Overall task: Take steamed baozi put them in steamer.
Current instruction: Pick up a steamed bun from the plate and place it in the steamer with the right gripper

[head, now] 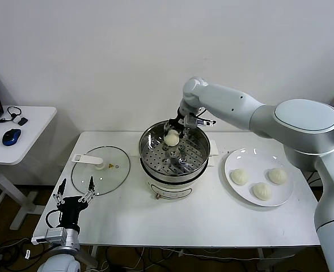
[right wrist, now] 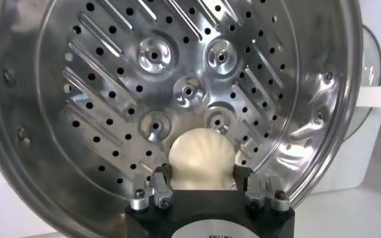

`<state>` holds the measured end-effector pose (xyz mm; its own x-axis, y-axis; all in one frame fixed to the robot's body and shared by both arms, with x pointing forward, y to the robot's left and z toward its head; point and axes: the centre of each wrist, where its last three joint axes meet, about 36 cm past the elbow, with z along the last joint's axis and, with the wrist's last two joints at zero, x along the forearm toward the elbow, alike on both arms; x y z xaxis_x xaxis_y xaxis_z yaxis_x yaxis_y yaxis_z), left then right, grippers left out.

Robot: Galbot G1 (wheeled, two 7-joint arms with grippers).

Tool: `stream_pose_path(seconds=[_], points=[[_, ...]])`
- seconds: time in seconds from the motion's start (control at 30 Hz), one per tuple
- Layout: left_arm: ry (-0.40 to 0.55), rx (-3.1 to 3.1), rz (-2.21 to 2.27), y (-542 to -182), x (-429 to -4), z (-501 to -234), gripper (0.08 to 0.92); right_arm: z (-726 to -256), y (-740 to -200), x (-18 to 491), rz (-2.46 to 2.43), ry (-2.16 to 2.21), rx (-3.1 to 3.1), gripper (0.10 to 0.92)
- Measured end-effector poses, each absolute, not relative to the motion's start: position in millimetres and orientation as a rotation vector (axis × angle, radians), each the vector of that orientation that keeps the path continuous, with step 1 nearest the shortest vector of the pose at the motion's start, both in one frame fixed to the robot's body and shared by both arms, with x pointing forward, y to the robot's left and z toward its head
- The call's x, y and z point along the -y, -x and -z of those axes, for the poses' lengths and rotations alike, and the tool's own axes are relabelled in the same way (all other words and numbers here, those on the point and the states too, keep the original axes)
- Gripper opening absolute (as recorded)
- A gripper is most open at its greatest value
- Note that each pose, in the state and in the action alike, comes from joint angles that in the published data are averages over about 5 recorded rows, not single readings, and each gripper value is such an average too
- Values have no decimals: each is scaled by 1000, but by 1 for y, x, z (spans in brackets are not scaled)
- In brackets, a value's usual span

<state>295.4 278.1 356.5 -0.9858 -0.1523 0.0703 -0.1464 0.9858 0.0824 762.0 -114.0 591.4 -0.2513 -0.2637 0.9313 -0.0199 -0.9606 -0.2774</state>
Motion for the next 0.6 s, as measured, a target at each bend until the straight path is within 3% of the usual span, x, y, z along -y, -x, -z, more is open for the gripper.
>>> stream_pose_path(seconds=[0.3, 0.6], points=[[-231, 3054, 121, -295, -279, -356, 823, -586, -767, 116, 2344, 1798, -400, 814], [-228, 3054, 120, -293, -278, -358, 823, -597, -766, 121, 2331, 1812, -425, 823]])
